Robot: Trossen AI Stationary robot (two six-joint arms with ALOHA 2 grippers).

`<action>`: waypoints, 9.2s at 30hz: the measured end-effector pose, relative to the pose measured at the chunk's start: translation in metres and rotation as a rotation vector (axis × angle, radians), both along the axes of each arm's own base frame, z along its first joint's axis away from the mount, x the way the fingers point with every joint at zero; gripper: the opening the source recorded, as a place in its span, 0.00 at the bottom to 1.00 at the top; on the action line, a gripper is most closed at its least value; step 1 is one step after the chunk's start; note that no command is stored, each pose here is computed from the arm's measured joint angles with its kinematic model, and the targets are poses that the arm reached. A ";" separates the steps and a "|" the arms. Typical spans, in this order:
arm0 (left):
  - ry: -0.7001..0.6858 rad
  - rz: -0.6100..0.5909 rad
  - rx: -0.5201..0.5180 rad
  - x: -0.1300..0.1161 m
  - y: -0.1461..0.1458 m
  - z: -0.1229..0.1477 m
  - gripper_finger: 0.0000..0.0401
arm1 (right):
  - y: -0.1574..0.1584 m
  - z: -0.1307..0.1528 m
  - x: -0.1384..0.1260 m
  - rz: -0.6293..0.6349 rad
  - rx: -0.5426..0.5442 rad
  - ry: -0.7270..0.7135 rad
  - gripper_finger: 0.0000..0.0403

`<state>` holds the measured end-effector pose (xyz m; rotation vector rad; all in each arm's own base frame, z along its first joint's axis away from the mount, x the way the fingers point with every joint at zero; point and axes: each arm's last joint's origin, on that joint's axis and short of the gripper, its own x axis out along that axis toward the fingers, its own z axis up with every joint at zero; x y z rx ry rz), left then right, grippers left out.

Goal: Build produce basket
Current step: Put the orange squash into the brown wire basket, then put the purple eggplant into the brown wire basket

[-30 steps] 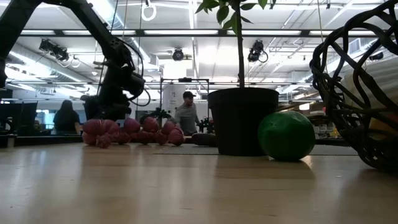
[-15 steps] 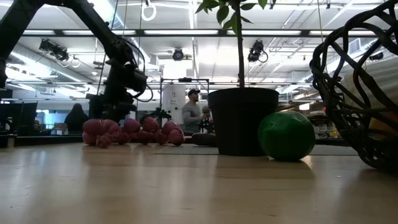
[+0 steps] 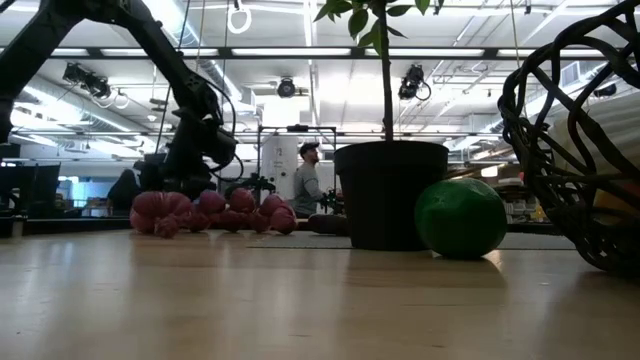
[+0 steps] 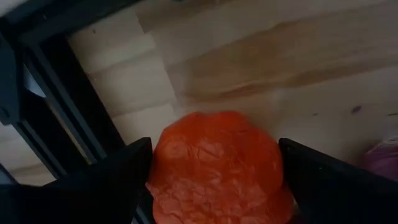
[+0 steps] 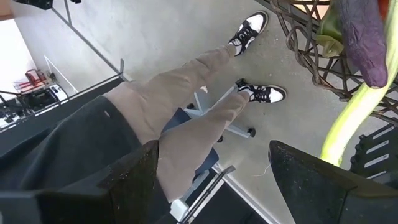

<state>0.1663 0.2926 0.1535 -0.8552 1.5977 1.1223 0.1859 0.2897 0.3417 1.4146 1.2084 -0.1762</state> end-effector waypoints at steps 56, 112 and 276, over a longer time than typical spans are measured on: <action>-1.147 -0.354 0.334 0.085 -0.243 0.363 0.73 | -0.043 0.050 -0.038 0.129 -0.402 -0.541 0.77; -1.907 0.079 0.534 0.210 -0.405 0.372 0.73 | -0.104 0.151 0.025 -0.105 -1.869 -0.967 0.97; -1.011 -0.298 0.730 0.063 -0.302 0.369 0.77 | -0.111 0.022 -0.031 0.436 -0.326 0.140 0.98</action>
